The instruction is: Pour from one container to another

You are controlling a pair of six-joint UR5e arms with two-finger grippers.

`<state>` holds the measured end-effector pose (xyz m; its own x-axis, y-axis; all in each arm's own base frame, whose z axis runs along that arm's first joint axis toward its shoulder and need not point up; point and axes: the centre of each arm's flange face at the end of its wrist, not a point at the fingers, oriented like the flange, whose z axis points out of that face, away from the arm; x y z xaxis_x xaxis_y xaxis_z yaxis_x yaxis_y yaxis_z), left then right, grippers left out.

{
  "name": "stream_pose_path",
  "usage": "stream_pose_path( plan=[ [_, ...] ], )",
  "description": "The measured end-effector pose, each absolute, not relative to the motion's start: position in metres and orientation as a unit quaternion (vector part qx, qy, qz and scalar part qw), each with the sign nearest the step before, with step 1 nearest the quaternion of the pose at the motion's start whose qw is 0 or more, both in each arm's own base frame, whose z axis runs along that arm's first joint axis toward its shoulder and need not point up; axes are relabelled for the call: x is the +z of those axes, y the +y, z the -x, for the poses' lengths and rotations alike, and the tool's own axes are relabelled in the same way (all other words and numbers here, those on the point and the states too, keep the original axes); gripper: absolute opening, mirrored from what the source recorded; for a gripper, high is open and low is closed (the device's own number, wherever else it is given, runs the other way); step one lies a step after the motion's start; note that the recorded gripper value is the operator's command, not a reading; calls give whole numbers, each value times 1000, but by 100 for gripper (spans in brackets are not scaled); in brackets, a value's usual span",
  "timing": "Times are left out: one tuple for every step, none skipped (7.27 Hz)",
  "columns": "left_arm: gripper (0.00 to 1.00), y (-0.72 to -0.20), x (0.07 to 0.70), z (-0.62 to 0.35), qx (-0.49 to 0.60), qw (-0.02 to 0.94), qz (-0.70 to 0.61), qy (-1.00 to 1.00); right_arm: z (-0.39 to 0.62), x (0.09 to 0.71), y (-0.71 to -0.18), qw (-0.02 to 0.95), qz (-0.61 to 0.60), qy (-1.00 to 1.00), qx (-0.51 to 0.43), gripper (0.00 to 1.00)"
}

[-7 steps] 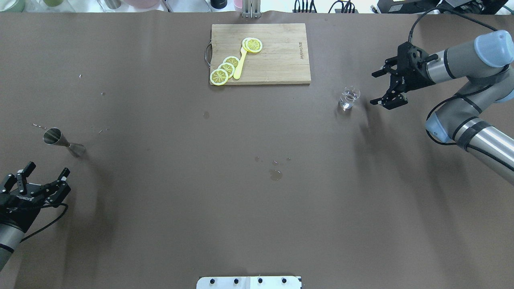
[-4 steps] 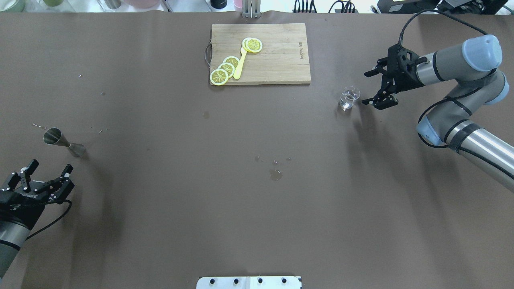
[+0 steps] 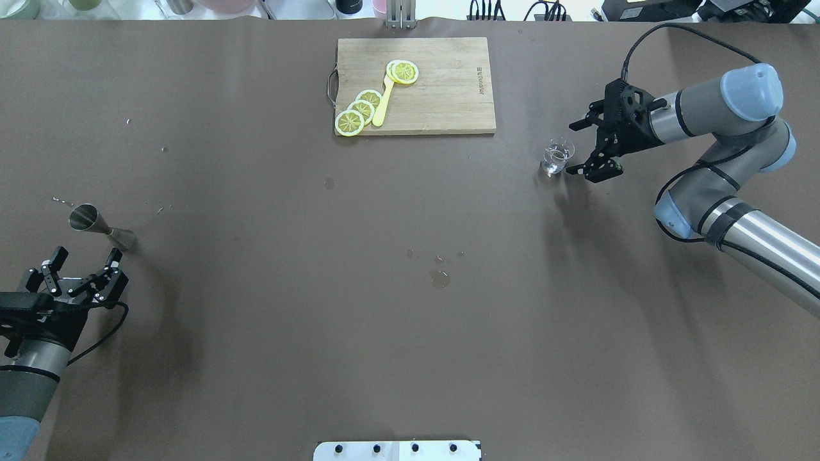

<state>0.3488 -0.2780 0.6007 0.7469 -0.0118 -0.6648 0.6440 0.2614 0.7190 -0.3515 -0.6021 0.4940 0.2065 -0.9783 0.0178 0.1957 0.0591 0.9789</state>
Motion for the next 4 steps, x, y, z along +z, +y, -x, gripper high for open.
stream_pose_path(
  plan=[
    [97, -288, 600, -351, -228, 745, -568, 265, 358, 494, -599, 603, -484, -405, -487, 99],
    [97, -300, 598, -356, -241, 745, -569, 253, 362, 497, -597, 599, -484, -408, -490, 99],
    [92, -310, 598, -361, -254, 746, -567, 239, 365, 504, -595, 595, -485, -411, -492, 99],
    [89, -318, 599, -365, -264, 748, -565, 227, 365, 509, -594, 591, -485, -414, -494, 99]
  ],
)
